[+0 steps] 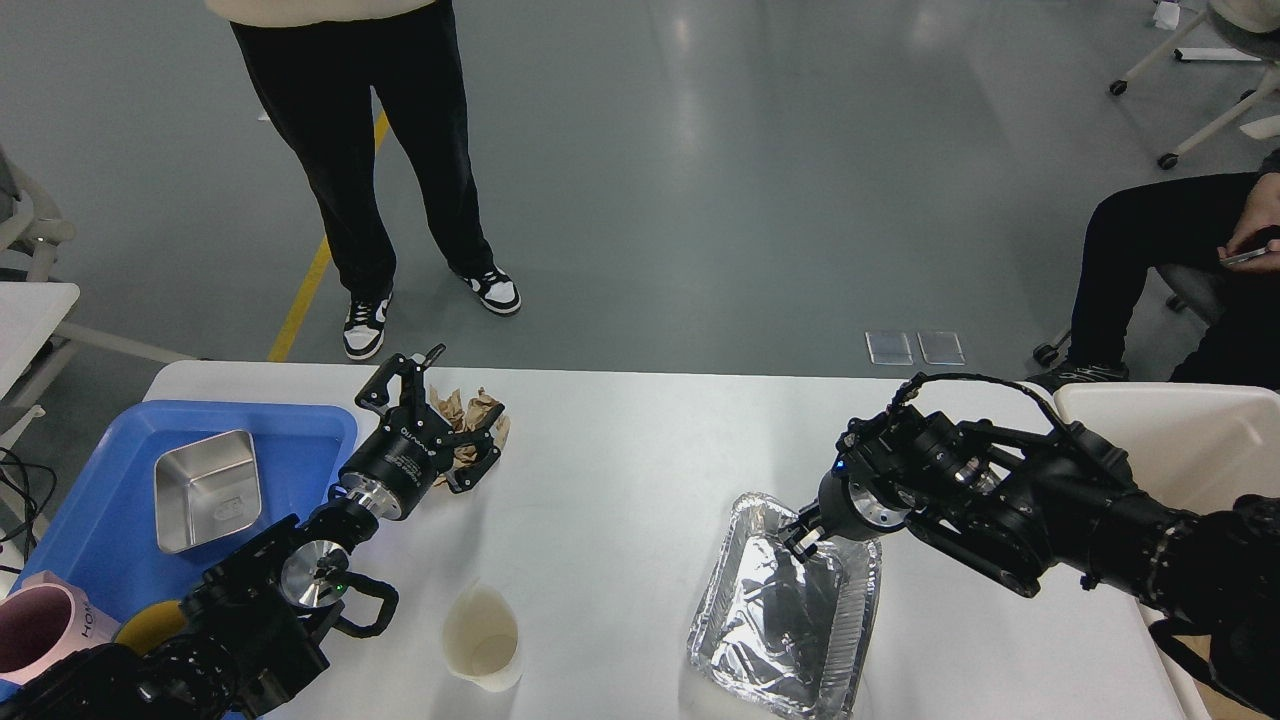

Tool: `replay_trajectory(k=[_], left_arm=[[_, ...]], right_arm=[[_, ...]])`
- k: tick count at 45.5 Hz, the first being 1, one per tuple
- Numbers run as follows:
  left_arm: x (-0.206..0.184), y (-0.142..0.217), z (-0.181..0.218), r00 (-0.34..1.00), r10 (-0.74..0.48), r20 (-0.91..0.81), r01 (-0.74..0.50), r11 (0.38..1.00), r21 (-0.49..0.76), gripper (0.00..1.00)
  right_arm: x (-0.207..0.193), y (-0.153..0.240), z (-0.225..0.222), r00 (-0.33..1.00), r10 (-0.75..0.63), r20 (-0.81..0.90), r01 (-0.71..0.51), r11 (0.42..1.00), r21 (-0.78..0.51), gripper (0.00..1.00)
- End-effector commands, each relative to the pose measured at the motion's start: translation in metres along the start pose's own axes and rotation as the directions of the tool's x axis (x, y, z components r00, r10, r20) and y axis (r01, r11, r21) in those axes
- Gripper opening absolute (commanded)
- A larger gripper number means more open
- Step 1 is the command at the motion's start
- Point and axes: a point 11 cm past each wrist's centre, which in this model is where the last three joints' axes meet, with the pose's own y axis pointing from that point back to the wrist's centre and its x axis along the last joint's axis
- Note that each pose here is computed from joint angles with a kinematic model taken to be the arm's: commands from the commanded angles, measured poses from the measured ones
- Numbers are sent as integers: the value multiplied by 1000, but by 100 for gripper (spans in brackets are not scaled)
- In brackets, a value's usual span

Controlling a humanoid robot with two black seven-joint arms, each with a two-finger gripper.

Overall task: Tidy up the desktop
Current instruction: 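Reach the right gripper to the foil tray and grasp its edge, then lift the foil tray with the right gripper toward the white bin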

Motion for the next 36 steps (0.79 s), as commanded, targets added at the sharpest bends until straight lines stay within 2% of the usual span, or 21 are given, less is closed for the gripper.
replay_trajectory(k=[1, 17, 27, 36], left_arm=[[1, 1, -1, 1000, 3, -1, -3, 1000, -1, 96], [3, 3, -2, 1000, 7, -3, -7, 1000, 1, 96], [7, 7, -2, 1000, 13, -3, -13, 1000, 2, 96], [7, 8, -4, 1000, 12, -6, -12, 1000, 4, 96]], right_arm=[[-6, 4, 9, 1000, -5, 21, 5, 1000, -13, 0], [-16, 8, 20, 998, -21, 59, 22, 1000, -22, 0], [-27, 20, 33, 973, -42, 225, 40, 999, 13, 0], [-40, 41, 66, 930, -2, 368, 14, 1000, -28, 0]])
